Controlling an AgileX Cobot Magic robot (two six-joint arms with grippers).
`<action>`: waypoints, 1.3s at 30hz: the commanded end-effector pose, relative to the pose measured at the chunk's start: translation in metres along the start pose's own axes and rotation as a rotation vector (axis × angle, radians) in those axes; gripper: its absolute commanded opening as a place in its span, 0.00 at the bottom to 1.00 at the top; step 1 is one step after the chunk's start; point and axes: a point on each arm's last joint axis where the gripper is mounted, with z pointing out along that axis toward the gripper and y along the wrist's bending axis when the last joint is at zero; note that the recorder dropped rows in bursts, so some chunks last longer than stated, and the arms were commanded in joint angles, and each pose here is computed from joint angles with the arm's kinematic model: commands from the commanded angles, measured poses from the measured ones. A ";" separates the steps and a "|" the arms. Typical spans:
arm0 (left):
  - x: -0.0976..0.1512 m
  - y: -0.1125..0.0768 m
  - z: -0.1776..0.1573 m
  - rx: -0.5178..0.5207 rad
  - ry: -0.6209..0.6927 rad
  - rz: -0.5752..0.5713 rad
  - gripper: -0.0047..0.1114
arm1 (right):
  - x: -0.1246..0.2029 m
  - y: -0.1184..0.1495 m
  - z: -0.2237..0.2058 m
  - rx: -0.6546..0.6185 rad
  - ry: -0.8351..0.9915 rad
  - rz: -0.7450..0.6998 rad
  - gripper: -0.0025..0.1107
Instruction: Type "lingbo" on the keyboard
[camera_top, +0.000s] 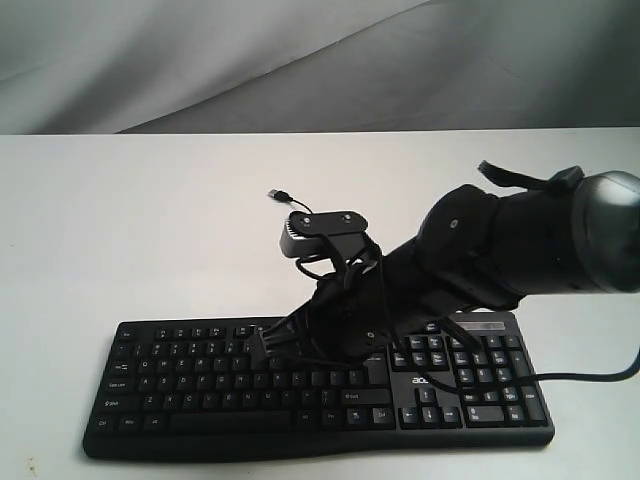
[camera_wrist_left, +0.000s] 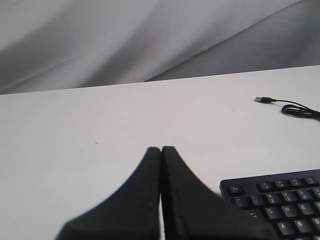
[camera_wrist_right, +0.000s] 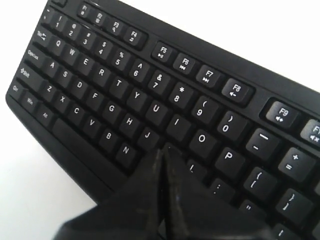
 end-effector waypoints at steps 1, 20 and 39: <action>0.001 0.000 0.000 0.001 -0.003 -0.012 0.04 | 0.002 -0.003 0.008 0.005 0.024 0.002 0.02; 0.001 0.000 0.000 0.001 -0.003 -0.012 0.04 | 0.000 -0.004 0.010 0.020 0.005 0.013 0.02; 0.001 0.000 0.000 0.001 -0.003 -0.012 0.04 | 0.006 -0.003 0.022 0.021 0.030 0.015 0.02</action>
